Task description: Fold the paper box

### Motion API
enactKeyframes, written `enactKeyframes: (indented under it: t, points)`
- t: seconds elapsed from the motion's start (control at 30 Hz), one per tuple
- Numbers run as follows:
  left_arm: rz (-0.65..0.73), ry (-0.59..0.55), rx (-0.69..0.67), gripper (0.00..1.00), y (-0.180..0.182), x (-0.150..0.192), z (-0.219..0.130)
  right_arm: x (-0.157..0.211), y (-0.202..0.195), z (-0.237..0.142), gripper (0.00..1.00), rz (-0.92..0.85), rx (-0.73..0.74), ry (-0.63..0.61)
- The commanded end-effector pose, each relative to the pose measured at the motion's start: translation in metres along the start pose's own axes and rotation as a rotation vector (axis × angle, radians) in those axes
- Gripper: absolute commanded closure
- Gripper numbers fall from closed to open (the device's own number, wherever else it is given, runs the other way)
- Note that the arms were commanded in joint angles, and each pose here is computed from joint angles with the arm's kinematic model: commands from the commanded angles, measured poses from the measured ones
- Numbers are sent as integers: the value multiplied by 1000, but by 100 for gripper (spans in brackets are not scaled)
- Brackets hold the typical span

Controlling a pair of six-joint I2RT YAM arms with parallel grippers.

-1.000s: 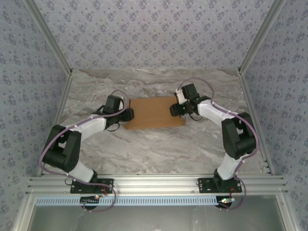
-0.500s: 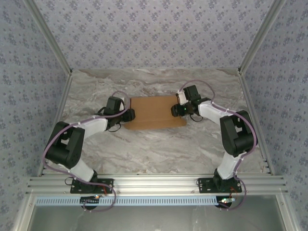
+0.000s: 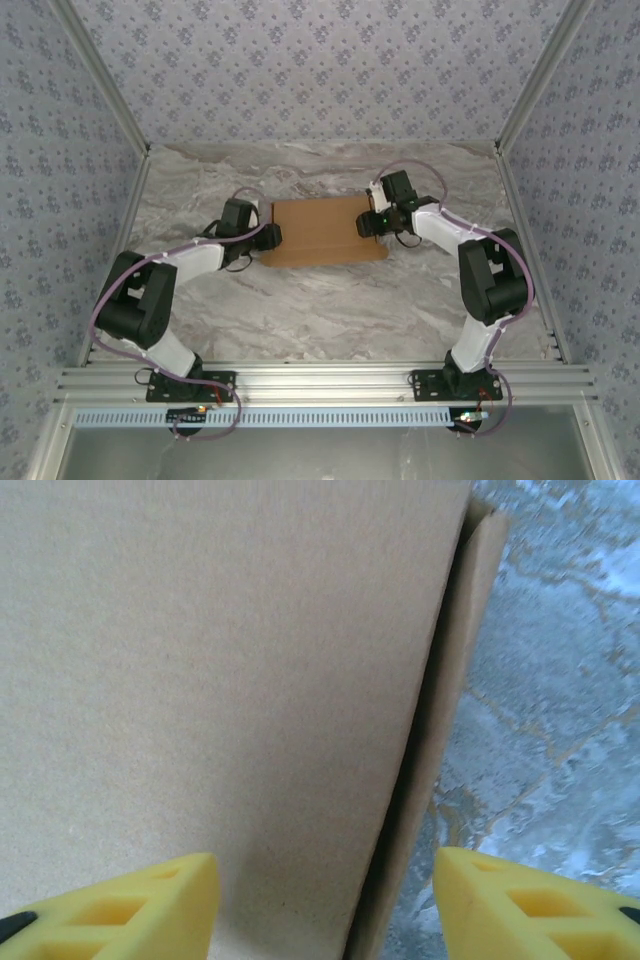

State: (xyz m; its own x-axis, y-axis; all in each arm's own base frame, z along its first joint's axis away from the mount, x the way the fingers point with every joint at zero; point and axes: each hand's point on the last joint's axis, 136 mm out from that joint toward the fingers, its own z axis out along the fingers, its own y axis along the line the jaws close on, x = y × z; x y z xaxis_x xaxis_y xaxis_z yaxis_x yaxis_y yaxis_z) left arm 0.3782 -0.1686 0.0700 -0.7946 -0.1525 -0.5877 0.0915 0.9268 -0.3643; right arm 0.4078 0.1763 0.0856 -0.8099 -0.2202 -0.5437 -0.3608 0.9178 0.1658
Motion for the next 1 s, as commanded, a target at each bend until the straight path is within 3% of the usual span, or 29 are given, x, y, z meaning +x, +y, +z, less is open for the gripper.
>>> enactKeyframes:
  t: [0.0,0.17,0.3,0.5,0.77,0.97]
  points:
    - [31,-39,-34,38,-2,-20,-16,-26,1,-33,36,-31,33,-71]
    - [57,-110,-15,36,-9,-45,-28,-26,23,-59,32,-73,28,-125]
    - [63,-120,68,33,-18,-65,-29,9,62,-73,31,-136,-33,-99]
    - [157,-90,166,32,-39,-91,-8,69,122,-87,30,-222,-243,-14]
    - [266,76,210,33,-54,-109,45,128,156,-57,30,-220,-390,122]
    - [249,221,297,34,-65,-99,69,129,158,-29,31,-171,-419,147]
